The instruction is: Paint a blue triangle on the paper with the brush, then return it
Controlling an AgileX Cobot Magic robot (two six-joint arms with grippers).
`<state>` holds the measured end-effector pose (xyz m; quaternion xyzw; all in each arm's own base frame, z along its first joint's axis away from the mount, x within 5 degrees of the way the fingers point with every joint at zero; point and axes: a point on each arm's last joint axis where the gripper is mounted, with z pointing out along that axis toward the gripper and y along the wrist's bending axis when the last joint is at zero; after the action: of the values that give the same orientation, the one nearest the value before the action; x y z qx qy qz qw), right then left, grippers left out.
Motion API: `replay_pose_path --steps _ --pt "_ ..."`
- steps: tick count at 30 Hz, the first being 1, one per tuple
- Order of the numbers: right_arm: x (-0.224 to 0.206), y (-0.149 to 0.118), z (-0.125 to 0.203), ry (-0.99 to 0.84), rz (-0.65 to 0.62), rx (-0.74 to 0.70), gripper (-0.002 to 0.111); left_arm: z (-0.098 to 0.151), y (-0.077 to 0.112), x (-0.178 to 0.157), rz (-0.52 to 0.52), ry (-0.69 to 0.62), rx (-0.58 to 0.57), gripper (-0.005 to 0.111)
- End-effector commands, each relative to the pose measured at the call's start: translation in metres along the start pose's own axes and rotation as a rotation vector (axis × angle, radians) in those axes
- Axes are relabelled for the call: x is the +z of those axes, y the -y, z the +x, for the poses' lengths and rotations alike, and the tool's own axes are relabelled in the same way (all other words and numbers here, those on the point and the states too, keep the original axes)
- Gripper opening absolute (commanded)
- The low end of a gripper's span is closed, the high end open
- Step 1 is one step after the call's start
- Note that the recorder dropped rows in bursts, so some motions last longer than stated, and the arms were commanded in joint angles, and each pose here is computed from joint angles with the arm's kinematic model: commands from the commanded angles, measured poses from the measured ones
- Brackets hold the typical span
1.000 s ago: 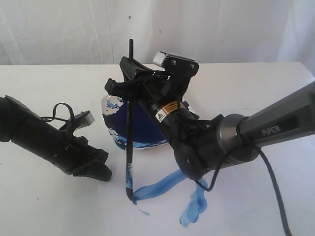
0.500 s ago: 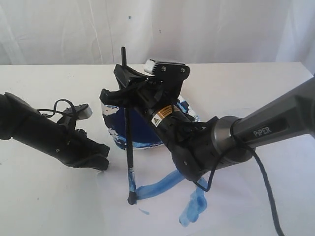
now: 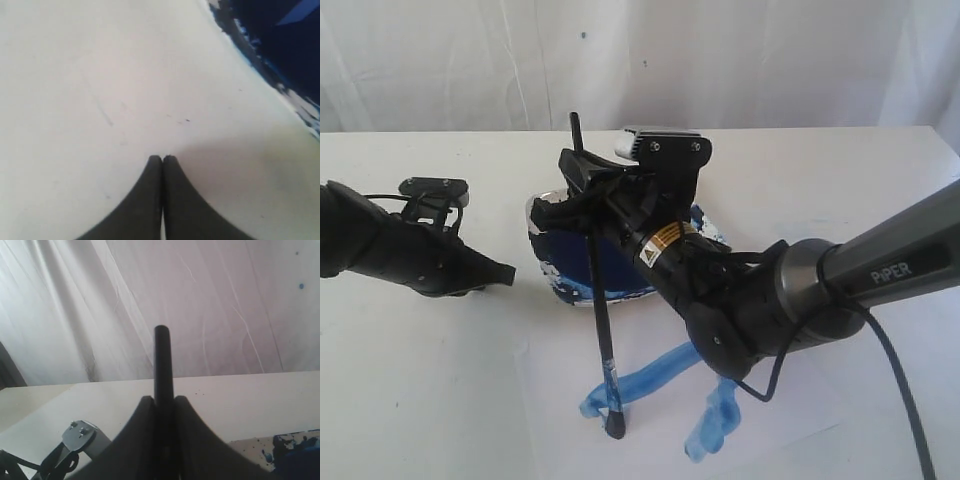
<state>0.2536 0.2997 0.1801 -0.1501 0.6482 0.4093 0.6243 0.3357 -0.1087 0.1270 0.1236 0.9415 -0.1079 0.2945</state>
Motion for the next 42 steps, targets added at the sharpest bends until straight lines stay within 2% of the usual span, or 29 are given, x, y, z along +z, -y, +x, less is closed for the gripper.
replay_pose_path --steps 1,8,10,13,21,25,31,35,42 --pt "-0.003 -0.002 -0.002 0.008 -0.015 -0.016 0.000 0.013 -0.006 0.010 -0.033 -0.041 0.011 0.000" --pt "-0.003 -0.002 -0.001 0.006 -0.014 -0.019 0.000 0.012 -0.008 0.010 -0.054 -0.029 0.011 0.000" --pt "-0.003 -0.002 -0.003 0.022 -0.019 -0.019 0.000 0.005 -0.010 0.008 -0.082 0.007 -0.015 0.000" --pt "-0.003 -0.004 -0.007 0.072 -0.035 -0.018 0.000 -0.002 -0.004 -0.004 -0.034 0.032 -0.061 0.000" --pt "-0.003 -0.005 -0.010 0.102 -0.047 0.037 0.000 -0.016 0.027 -0.058 0.230 0.028 0.092 0.000" --pt "-0.003 -0.006 -0.010 0.096 -0.065 0.029 0.000 -0.011 0.039 -0.076 0.346 -0.028 0.177 0.000" --pt "-0.003 -0.010 -0.009 0.080 -0.106 0.073 0.000 -0.001 0.039 -0.080 0.430 -0.115 0.298 0.000" --pt "-0.003 -0.014 -0.007 0.063 -0.150 0.053 0.000 0.002 0.042 -0.081 0.484 -0.118 0.406 0.000" --pt "-0.003 -0.014 -0.007 0.066 -0.149 0.023 0.000 0.021 0.044 -0.068 0.622 -0.233 0.585 0.000"
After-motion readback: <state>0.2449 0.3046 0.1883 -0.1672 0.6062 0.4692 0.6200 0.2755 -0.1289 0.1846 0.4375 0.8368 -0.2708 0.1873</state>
